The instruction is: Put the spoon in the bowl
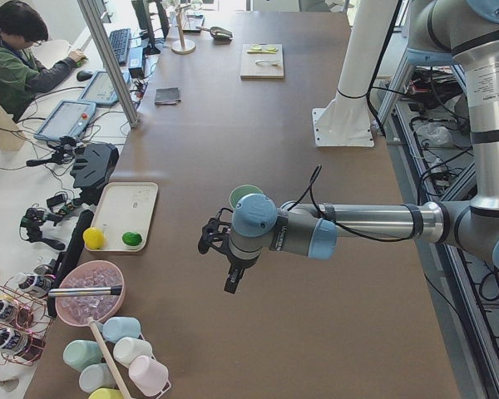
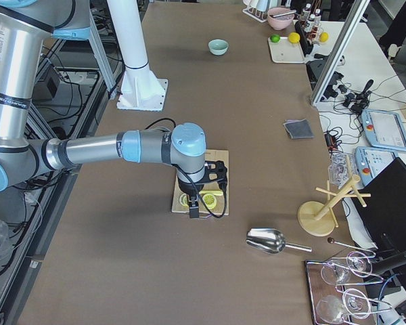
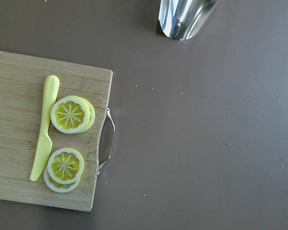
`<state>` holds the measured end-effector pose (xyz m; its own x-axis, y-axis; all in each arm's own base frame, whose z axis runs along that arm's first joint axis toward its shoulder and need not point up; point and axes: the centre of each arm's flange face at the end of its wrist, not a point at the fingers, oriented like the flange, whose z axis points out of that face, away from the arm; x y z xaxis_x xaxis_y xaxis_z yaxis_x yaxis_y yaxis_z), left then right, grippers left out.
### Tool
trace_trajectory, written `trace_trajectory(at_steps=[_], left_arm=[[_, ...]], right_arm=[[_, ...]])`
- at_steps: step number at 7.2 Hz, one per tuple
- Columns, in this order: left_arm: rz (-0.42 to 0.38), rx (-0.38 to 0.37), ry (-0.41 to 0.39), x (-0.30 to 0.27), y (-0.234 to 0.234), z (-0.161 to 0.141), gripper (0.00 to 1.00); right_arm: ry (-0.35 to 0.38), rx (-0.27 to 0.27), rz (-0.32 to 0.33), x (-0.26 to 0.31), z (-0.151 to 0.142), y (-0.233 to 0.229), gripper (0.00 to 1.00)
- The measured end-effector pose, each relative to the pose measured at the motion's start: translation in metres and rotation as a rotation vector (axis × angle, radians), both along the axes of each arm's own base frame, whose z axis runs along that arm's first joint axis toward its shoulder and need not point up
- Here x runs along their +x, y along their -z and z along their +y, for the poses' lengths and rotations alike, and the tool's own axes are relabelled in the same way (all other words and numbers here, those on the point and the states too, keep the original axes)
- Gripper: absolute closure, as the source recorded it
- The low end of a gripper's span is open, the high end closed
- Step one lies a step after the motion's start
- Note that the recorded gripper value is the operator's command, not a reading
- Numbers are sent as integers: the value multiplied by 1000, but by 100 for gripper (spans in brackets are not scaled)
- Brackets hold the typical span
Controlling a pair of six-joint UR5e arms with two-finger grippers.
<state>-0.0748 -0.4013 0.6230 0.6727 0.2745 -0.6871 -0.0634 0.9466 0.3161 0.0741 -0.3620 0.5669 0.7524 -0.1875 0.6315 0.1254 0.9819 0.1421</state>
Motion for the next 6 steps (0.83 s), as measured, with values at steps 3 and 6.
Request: trace_trajectory(at_steps=[3, 6], left_arm=[[53, 56, -11, 3, 19, -11, 2], [99, 260, -21, 4, 60, -62, 2]], right_arm=[[-5, 145, 3, 0, -13, 32, 0], [-6, 248, -8, 0, -41, 47, 0]])
